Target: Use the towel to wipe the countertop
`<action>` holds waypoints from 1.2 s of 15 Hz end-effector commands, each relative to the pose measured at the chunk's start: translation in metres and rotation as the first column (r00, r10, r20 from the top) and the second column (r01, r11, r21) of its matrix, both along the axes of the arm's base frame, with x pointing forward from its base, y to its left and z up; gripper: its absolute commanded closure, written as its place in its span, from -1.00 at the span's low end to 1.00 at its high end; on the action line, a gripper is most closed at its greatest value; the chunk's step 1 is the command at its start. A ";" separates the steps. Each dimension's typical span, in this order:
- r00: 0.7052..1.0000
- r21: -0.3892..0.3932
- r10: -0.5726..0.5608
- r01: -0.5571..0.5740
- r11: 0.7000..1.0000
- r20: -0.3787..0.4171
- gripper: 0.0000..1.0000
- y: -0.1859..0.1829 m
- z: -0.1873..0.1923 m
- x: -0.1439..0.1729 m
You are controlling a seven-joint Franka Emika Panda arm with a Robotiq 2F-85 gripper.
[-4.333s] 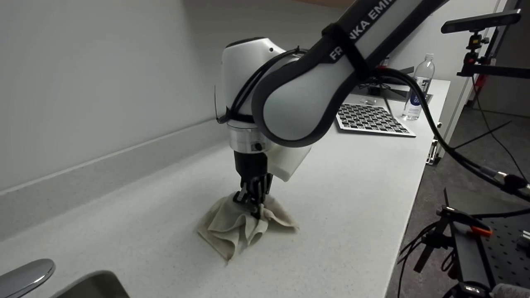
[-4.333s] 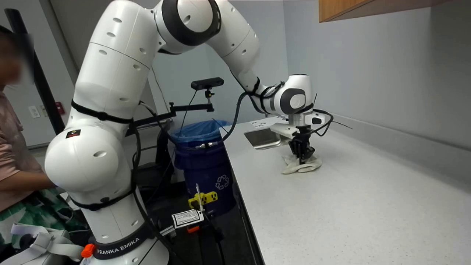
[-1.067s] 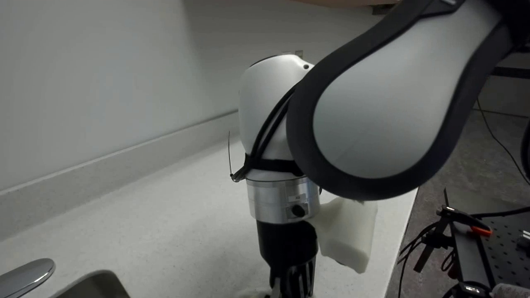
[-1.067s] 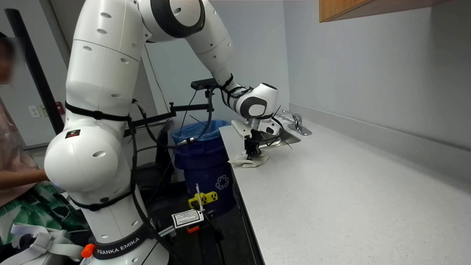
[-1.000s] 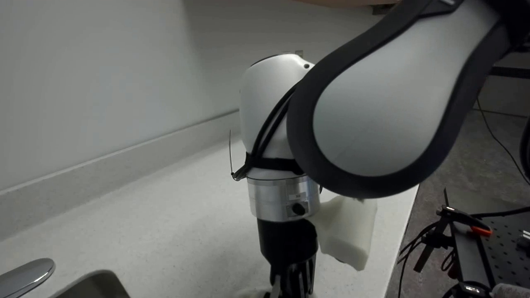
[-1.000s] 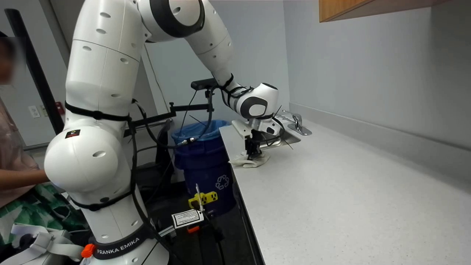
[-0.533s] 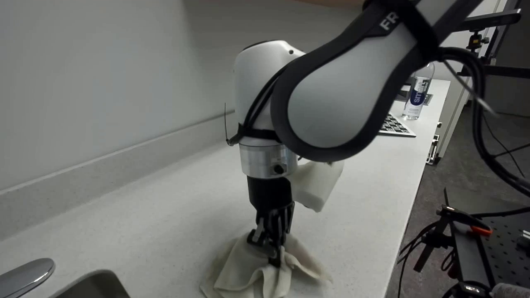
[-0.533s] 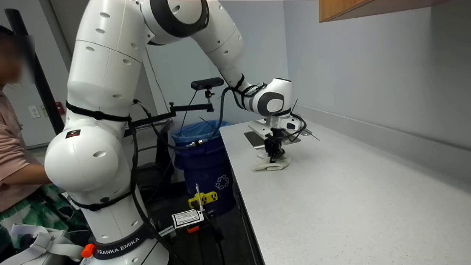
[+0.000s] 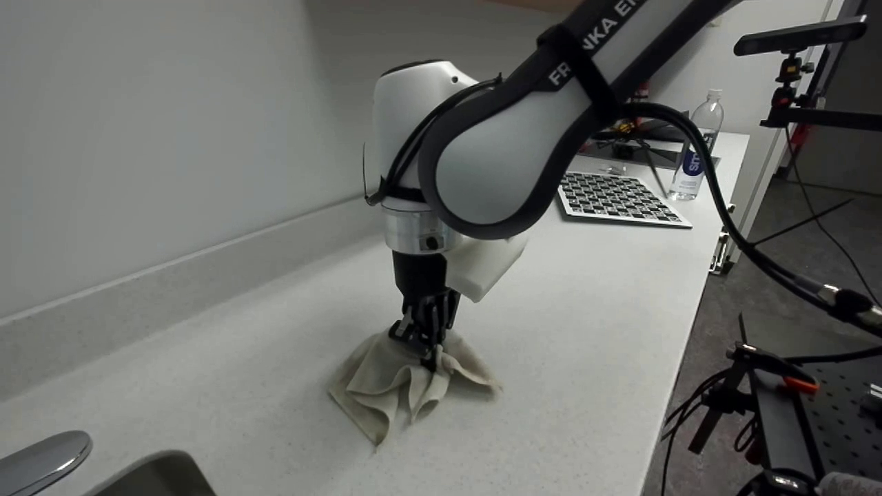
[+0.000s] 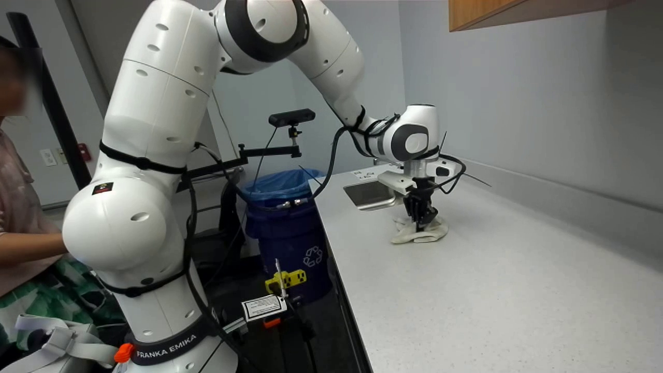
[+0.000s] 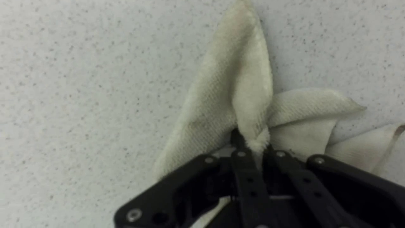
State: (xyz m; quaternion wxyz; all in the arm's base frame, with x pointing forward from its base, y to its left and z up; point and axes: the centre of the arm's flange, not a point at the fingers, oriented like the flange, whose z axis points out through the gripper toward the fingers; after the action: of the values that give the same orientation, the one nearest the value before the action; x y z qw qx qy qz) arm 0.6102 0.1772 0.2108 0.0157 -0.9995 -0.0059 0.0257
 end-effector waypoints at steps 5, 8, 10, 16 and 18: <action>0.998 0.056 -0.063 0.062 0.996 0.005 0.95 -0.018 0.015 -0.007; 0.997 0.085 -0.070 0.069 0.994 0.015 0.95 -0.012 0.019 -0.009; 0.998 0.099 -0.059 0.057 0.993 0.021 0.95 -0.003 0.023 -0.011; 0.999 0.107 0.010 -0.015 0.994 0.051 0.28 0.023 0.039 -0.018; 0.998 0.109 0.030 -0.036 0.993 0.057 0.00 0.027 0.043 -0.022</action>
State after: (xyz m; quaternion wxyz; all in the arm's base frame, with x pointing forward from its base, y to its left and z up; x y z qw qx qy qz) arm 0.6019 0.2038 0.2414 0.0661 -0.9978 -0.0038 0.0088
